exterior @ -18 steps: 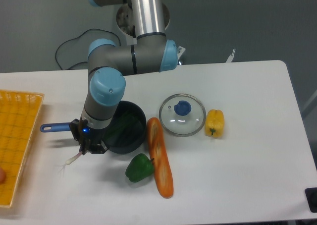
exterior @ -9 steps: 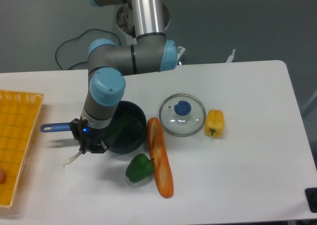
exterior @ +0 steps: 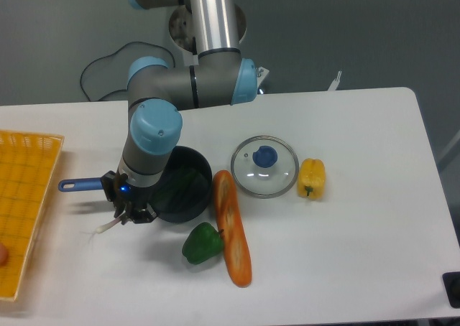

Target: Place the green onion in the pot

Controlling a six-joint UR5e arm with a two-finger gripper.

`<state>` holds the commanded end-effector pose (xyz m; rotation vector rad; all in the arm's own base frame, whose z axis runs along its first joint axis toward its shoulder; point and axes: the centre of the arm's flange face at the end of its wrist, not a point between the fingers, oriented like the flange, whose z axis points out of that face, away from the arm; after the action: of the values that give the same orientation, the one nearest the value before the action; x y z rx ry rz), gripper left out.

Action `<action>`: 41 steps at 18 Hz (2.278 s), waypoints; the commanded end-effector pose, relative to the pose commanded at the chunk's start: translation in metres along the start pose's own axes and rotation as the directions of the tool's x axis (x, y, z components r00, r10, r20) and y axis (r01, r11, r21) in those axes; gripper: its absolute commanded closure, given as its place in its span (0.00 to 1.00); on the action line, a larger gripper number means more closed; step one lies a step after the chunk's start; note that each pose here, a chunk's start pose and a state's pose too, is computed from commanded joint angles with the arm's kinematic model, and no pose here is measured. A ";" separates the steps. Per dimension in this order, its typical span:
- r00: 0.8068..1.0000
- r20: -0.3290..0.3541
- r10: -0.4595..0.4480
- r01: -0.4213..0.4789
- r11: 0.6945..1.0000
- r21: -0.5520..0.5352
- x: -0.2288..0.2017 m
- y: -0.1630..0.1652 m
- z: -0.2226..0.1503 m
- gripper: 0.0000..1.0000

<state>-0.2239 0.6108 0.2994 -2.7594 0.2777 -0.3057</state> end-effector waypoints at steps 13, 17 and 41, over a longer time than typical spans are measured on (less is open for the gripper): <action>0.983 0.178 0.045 -0.033 0.997 -0.072 -0.020 -0.009 -0.042 0.00; 0.976 0.192 0.099 -0.078 0.991 -0.113 -0.025 -0.002 -0.051 0.00; 0.952 -0.010 0.306 -0.284 0.872 -0.399 -0.132 0.155 -0.130 0.00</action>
<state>-0.4057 0.4574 0.3390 -3.0483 0.8232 -0.1010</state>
